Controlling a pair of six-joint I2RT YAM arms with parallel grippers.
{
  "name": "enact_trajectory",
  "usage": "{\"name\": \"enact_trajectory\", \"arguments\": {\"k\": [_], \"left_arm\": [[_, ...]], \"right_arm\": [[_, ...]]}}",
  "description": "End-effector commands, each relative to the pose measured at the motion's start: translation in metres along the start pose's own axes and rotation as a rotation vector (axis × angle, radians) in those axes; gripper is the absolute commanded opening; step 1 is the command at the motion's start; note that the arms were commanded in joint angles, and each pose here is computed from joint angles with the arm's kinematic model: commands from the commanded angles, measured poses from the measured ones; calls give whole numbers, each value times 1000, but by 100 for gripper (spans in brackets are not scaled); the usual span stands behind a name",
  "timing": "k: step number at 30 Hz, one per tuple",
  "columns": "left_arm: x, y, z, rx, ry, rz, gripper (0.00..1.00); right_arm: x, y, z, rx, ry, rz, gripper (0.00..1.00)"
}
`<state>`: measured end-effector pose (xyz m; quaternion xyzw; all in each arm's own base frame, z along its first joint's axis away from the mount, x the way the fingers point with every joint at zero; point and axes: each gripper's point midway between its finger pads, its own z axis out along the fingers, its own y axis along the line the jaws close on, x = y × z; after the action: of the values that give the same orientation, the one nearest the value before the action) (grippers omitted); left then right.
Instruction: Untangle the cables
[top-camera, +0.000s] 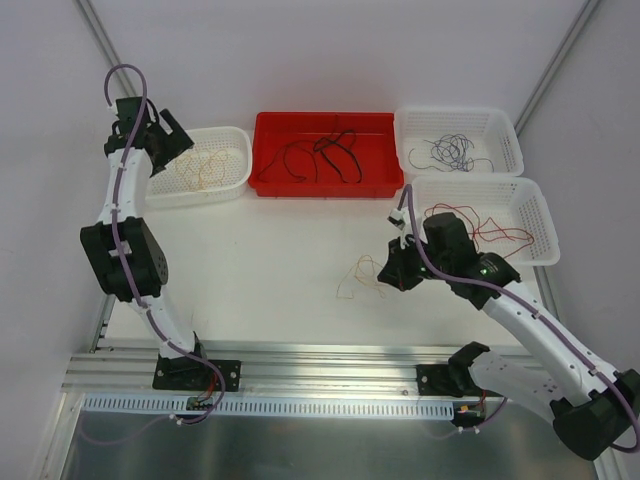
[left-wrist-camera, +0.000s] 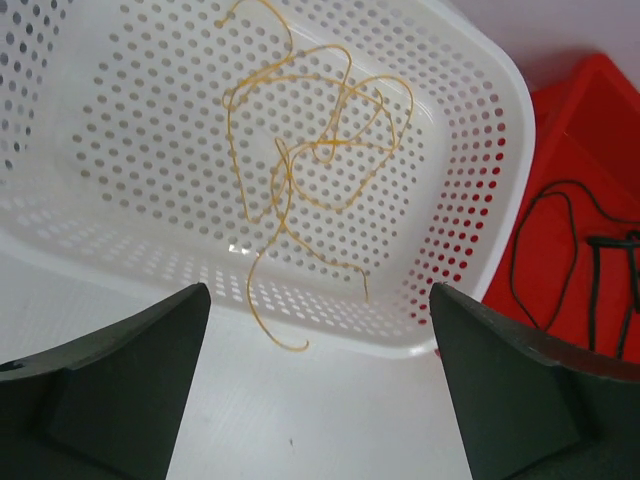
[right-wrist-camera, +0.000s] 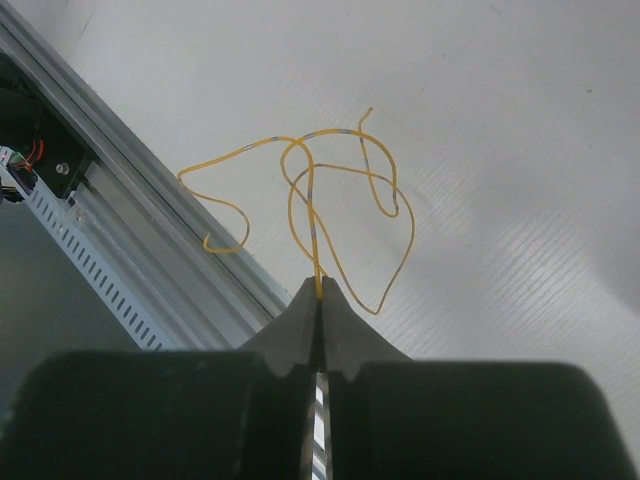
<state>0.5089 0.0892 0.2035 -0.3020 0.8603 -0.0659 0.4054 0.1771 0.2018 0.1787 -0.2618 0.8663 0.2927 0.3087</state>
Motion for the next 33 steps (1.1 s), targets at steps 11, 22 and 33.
{"name": "enact_trajectory", "arguments": {"k": [11,22,33], "left_arm": [[35,23,1,-95,55,-59,74],[66,38,65,-136,170,-17,54],[57,28,68,-111,151,31,1]], "right_arm": [[-8,15,-19,-43,-95,-12,2],[-7,9,-7,-29,-63,-6,2],[-7,6,-5,-18,-53,-11,2]]}}
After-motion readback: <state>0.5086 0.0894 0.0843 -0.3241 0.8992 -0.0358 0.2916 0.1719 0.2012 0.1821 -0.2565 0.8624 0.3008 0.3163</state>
